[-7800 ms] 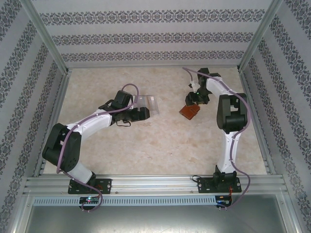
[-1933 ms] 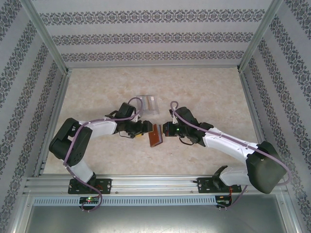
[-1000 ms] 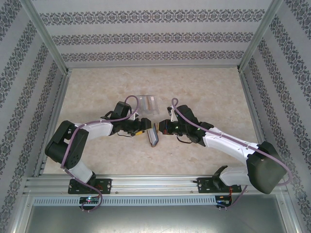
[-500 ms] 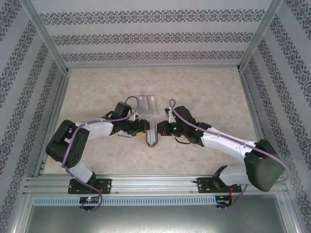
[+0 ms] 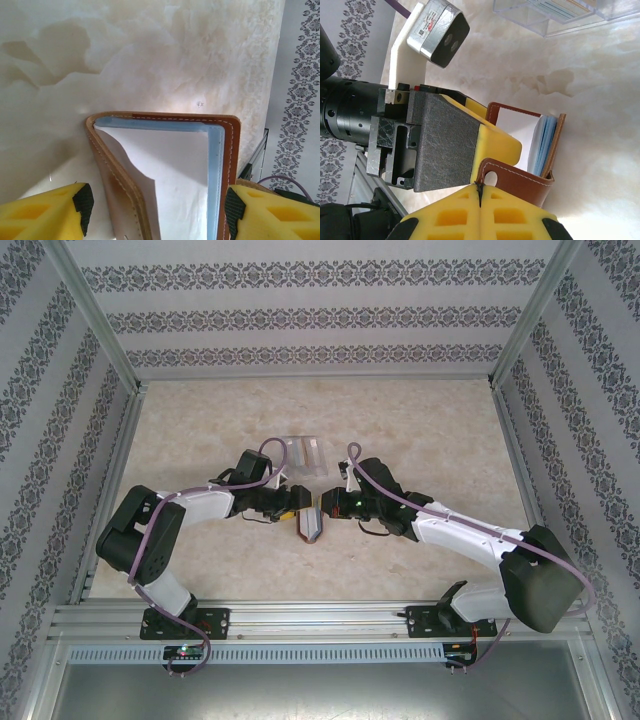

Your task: Put the credit cards into the card holder

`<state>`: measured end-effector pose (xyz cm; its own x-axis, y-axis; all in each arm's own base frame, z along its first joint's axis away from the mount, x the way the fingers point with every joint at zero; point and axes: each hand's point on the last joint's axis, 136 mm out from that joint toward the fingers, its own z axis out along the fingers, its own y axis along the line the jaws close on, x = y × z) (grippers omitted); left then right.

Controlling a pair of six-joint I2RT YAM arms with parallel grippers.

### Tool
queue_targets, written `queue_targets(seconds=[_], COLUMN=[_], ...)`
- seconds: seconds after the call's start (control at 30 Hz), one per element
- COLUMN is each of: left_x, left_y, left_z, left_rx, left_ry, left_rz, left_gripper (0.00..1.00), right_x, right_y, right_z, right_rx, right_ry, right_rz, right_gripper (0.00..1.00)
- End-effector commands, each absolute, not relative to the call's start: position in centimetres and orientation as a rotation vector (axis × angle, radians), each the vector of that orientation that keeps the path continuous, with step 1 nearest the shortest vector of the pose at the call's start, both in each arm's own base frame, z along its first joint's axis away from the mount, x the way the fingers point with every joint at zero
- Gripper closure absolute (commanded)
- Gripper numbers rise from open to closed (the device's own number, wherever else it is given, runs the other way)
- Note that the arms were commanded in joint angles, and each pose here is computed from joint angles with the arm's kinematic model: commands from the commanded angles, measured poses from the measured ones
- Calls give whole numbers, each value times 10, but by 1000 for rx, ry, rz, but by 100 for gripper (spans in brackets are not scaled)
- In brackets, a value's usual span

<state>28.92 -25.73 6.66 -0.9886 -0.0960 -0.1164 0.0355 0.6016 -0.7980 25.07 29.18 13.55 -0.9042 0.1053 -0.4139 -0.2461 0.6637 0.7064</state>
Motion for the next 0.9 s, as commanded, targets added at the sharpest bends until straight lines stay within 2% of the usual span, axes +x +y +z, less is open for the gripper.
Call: queue_targets(seconds=[0.0,0.13,0.4,0.6,0.73,0.83,0.87], left_x=[294,293,292,290,288,287,288], left_y=[-259,-261,-264,-264,-260,-259,-258], left_z=[69,68,71,69,65,63,62], left_rx=[-21,-12,9,13,13,6,0], left_ry=[2666,2669,2647,2655,2673,2672,2676], left_rz=[-1359,-1379,-1412,-1414,-1383,-1371,-1361], left_gripper=[29,37,29,33,45,45,42], right_x=[251,252,250,250,251,251,250], right_y=[301,302,308,308,305,303,302], right_z=[153,144,147,146,143,141,139], right_rx=[-137,-106,-105,-105,-92,-91,-93], right_ry=[2411,2434,2423,2427,2429,2433,2437], right_rz=[1182,1203,1247,1246,1226,1218,1207], right_gripper=[100,100,100,100,100,100,100])
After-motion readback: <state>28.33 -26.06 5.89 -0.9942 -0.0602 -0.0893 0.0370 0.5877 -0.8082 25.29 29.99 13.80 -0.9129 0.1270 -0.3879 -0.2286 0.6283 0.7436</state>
